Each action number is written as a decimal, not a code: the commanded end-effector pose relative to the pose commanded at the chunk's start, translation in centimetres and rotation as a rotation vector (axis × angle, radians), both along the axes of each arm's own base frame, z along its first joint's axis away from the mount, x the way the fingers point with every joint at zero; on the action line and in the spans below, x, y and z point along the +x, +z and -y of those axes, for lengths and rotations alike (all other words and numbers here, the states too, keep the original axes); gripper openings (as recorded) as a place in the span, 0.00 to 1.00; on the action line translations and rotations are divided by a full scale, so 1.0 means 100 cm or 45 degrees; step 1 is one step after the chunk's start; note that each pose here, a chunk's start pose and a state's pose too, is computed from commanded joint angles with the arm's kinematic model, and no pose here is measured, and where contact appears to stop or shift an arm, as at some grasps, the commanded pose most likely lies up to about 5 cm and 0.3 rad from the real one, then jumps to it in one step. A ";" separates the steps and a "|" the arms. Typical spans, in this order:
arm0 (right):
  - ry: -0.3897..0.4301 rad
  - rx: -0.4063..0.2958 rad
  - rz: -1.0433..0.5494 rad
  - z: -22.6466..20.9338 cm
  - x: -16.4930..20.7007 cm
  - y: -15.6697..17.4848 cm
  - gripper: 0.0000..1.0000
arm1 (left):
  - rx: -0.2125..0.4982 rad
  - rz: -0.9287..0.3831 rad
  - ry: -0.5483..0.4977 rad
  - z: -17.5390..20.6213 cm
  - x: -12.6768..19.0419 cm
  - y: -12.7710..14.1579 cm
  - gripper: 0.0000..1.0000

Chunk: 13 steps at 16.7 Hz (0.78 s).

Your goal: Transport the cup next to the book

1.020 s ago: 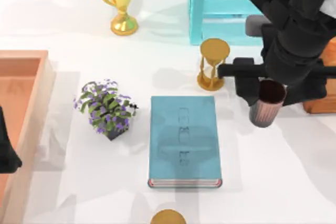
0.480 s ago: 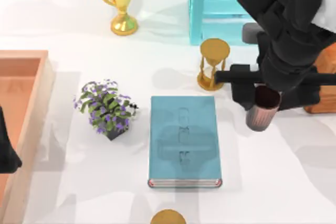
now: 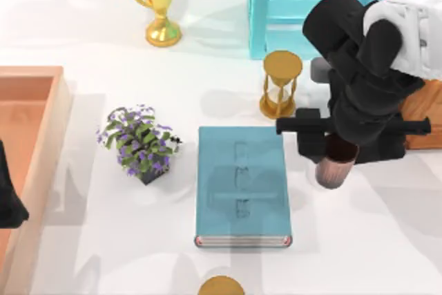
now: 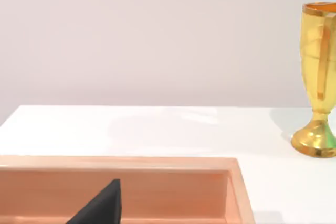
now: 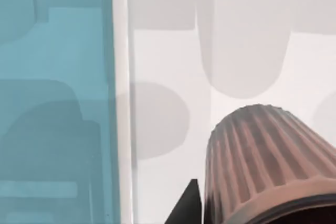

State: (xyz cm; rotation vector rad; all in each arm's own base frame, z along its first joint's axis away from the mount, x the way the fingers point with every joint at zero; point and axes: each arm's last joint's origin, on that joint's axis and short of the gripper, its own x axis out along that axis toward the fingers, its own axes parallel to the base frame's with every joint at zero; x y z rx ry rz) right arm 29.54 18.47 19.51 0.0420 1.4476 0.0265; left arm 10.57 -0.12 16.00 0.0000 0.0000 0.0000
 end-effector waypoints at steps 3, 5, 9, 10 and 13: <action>0.000 0.000 0.000 0.000 0.000 0.000 0.15 | 0.000 0.000 0.000 0.000 0.000 0.000 1.00; 0.000 0.000 0.000 0.000 0.000 0.000 0.30 | 0.000 0.000 0.000 0.000 0.000 0.000 1.00; 0.000 0.000 0.000 0.000 0.000 0.000 0.60 | 0.000 0.000 0.000 0.000 0.000 0.000 1.00; 0.000 0.000 0.000 0.000 0.000 0.000 0.68 | 0.000 0.000 0.000 0.000 0.000 0.000 1.00; 0.000 0.000 0.000 0.000 0.000 0.000 0.90 | 0.000 0.000 0.000 0.000 0.000 0.000 1.00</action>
